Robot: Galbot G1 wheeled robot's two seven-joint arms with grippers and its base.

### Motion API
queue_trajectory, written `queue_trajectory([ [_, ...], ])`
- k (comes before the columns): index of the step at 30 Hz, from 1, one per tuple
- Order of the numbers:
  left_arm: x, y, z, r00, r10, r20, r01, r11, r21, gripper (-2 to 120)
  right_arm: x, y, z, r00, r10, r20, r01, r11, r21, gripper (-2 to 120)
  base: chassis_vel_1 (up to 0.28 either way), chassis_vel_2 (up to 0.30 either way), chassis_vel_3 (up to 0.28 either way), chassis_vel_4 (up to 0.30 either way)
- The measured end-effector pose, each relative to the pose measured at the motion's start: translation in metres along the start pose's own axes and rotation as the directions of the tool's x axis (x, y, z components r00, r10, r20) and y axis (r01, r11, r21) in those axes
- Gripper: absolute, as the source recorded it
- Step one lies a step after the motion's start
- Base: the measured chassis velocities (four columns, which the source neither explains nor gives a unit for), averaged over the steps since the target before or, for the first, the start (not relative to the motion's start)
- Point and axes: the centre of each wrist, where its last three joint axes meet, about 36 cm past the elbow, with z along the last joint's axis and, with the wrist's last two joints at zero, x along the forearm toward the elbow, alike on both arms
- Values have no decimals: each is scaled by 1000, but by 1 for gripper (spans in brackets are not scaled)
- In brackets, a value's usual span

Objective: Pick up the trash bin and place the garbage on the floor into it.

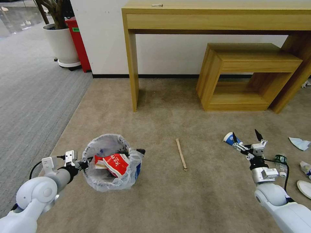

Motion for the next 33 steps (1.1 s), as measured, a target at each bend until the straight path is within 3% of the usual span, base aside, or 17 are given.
queue_trajectory([
  [33,10,-2,7,1000,-5,12,5,1000,8,0,10,-3,10,1000,-15,0,15,1000,2,100,-17,15,17,-17],
])
